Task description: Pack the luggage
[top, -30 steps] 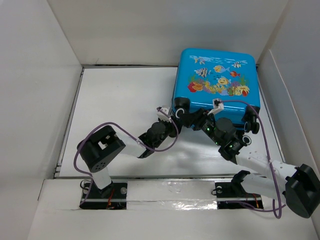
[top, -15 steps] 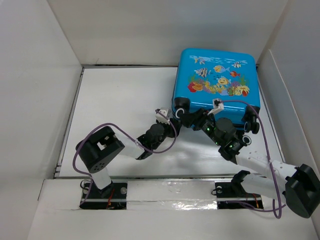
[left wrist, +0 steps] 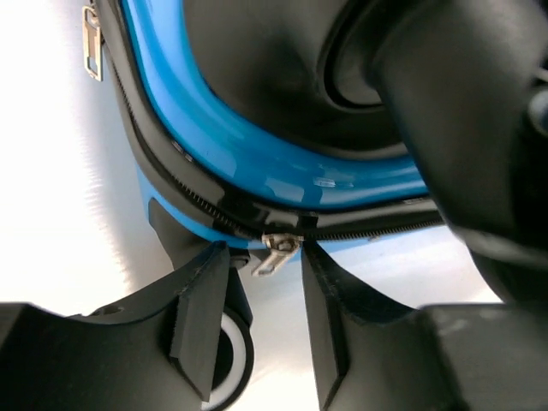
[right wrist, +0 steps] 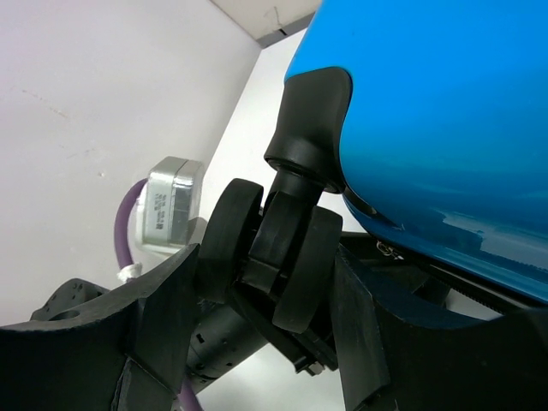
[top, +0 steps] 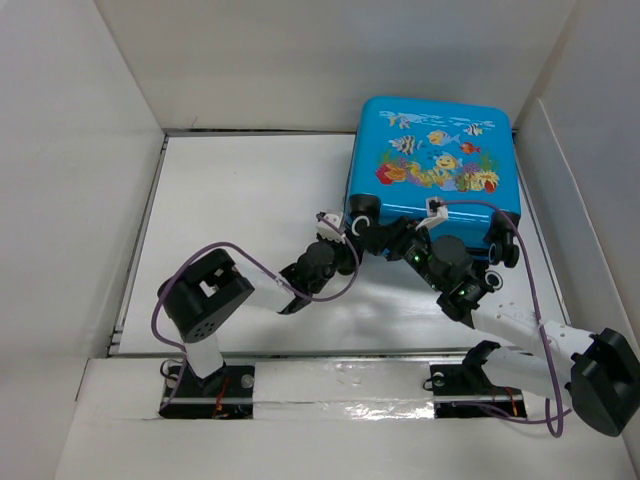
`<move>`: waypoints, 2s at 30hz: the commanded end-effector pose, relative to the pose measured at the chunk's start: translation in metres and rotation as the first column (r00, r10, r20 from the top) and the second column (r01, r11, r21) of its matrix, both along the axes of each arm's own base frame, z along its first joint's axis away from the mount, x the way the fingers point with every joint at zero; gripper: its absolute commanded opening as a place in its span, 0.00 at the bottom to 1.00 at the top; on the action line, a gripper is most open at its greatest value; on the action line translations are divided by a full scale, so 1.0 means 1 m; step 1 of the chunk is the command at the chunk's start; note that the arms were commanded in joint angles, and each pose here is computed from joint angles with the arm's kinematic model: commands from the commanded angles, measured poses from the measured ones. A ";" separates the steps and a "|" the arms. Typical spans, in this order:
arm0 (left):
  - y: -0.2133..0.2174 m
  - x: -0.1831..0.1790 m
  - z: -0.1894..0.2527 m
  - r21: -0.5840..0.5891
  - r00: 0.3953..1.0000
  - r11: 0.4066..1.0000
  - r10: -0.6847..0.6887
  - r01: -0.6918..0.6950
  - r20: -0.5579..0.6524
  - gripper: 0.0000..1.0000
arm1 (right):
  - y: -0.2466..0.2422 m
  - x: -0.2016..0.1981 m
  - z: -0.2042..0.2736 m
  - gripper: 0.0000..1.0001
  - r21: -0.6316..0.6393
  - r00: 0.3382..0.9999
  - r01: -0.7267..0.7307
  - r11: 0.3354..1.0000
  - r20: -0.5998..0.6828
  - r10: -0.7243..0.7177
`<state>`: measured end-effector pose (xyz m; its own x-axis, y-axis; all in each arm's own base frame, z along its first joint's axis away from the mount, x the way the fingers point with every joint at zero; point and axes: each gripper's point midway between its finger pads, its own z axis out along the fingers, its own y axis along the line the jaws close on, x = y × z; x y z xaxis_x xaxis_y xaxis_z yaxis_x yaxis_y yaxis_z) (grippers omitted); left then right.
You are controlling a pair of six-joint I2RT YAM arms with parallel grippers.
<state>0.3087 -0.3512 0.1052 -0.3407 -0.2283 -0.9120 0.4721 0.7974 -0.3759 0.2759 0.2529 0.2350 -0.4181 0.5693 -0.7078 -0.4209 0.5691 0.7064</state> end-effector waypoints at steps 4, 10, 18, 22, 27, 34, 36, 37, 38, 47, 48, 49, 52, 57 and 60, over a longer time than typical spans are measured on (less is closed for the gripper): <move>-0.013 0.020 0.025 -0.030 0.998 0.999 0.032 -0.031 0.063 0.28 | 0.012 -0.016 0.036 0.35 0.049 0.989 -0.099 0.994 0.119 0.093; -0.004 0.023 0.033 -0.071 0.994 0.994 0.087 -0.082 0.073 0.12 | 0.012 -0.016 0.034 0.34 0.046 0.989 -0.102 0.994 0.116 0.096; 0.020 0.021 0.049 -0.085 0.982 0.985 0.160 -0.152 0.101 0.00 | 0.011 -0.019 0.029 0.34 0.049 0.989 -0.102 0.994 0.112 0.096; 0.028 0.015 0.064 -0.117 0.978 0.982 0.162 -0.147 0.131 0.00 | 0.012 -0.020 0.026 0.34 0.049 0.989 -0.110 0.993 0.105 0.104; 0.027 0.009 0.068 -0.108 0.981 0.989 0.121 -0.105 0.154 0.00 | 0.011 -0.020 0.025 0.33 0.054 0.989 -0.110 0.992 0.104 0.104; 0.005 -0.005 0.048 -0.020 0.988 0.999 -0.043 0.047 0.147 0.00 | 0.007 -0.020 0.029 0.34 0.060 0.990 -0.091 0.994 0.111 0.084; 0.005 -0.008 0.042 -0.009 0.990 0.998 -0.060 0.062 0.130 0.00 | 0.006 -0.020 0.031 0.33 0.059 0.991 -0.086 0.995 0.112 0.079; 0.007 -0.009 0.037 0.000 0.992 0.998 -0.058 0.058 0.115 0.00 | 0.006 -0.020 0.031 0.34 0.059 0.991 -0.085 0.995 0.112 0.078; 0.008 -0.010 0.037 -0.003 0.992 0.998 -0.057 0.058 0.111 0.00 | 0.006 -0.020 0.032 0.34 0.060 0.991 -0.085 0.995 0.113 0.078; 0.010 -0.025 0.017 0.014 0.993 0.996 -0.084 0.083 0.081 0.00 | 0.007 -0.019 0.034 0.34 0.062 0.989 -0.090 0.994 0.119 0.082; 0.010 -0.025 0.018 0.009 0.993 0.997 -0.082 0.081 0.084 0.03 | 0.007 -0.019 0.034 0.34 0.063 0.989 -0.088 0.994 0.120 0.080; 0.005 -0.028 0.021 -0.003 0.991 0.995 -0.094 0.095 0.093 0.14 | 0.008 -0.019 0.034 0.34 0.062 0.989 -0.091 0.994 0.119 0.083; -0.003 -0.027 0.028 -0.013 0.989 0.994 -0.103 0.105 0.106 0.20 | 0.008 -0.019 0.033 0.34 0.062 0.989 -0.093 0.994 0.120 0.085; -0.010 -0.019 0.035 -0.043 0.991 0.995 -0.083 0.088 0.109 0.21 | 0.006 -0.017 0.033 0.34 0.057 0.990 -0.086 0.995 0.119 0.079; -0.008 -0.011 0.032 -0.035 0.995 0.999 -0.033 0.037 0.096 0.19 | 0.006 -0.017 0.034 0.34 0.058 0.990 -0.086 0.995 0.120 0.079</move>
